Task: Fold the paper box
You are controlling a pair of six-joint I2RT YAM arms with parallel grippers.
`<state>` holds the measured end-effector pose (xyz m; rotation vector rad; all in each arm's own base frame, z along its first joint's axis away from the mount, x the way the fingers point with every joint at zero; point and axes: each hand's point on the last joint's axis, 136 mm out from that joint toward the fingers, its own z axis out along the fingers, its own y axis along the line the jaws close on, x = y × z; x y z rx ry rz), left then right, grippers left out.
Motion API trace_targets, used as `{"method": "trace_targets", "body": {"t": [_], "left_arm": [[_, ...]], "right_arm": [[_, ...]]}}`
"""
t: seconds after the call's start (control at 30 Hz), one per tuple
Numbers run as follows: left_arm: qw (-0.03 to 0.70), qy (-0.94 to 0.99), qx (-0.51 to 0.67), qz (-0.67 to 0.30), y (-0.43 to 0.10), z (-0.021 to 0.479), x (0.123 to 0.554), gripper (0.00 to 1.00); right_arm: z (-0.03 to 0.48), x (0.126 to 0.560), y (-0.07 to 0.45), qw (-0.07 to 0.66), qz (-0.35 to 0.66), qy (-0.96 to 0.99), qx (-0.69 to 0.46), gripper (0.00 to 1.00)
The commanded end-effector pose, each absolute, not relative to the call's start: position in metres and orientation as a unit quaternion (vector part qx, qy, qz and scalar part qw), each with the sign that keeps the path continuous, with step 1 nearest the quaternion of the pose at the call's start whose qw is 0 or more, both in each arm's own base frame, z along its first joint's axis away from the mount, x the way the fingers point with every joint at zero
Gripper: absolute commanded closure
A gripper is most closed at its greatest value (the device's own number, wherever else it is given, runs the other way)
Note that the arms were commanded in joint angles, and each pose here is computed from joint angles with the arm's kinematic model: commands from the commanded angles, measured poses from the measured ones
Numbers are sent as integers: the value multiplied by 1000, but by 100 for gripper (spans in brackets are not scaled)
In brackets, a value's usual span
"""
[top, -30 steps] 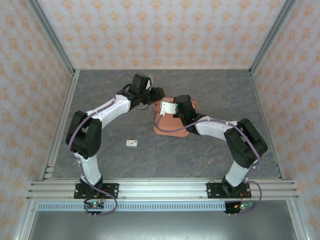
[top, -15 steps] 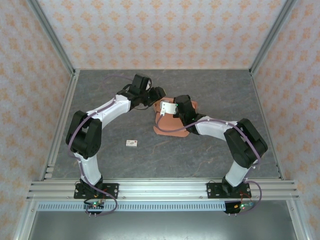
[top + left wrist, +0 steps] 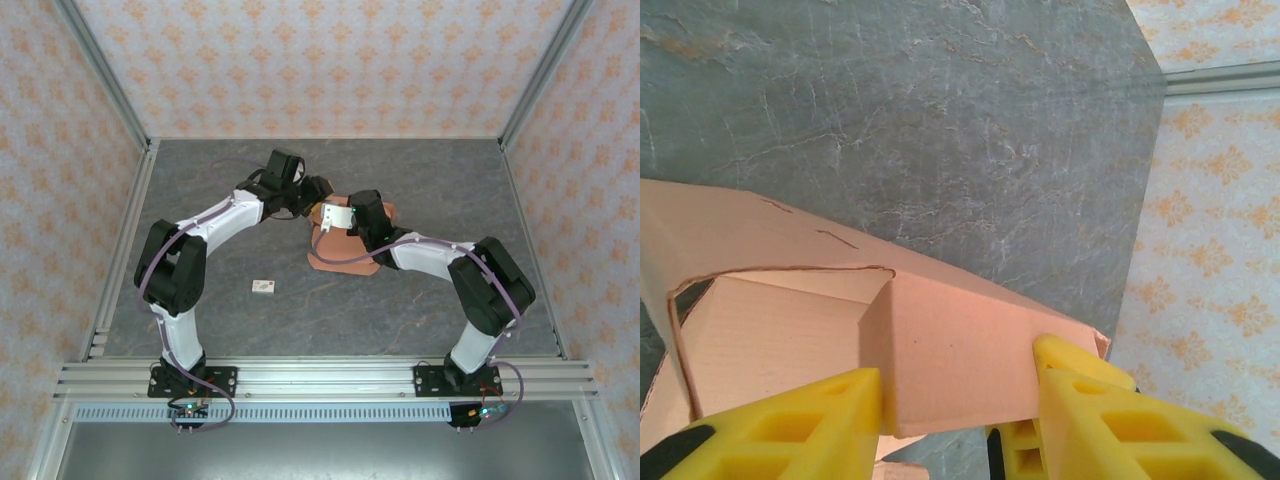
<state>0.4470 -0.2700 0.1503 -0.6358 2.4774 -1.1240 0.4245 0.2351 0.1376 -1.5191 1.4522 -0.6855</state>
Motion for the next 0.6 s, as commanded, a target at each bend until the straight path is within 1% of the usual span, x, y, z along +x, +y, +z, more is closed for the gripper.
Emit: {"method": "trace_targets", "body": {"t": [0.0,0.17,0.33,0.47,0.57], "left_arm": [[159,857,-237,-429,-281,156,450,56],[166,854,-242,-430,-279,158,453,61],[170,853,-248,-426,-274,154,454,62],[179,852,-251,-423,-264,156,455,62],[195,856,-240,-414,-255,168,455,57]], "right_arm": [[159,427,243,474,-269,584,-601,100],[160,427,242,472,-271,585,-601,100],[160,427,241,472,-271,586,-600,100],[159,427,239,470,-273,587,-600,100],[160,428,234,467,-277,589,-598,100]]}}
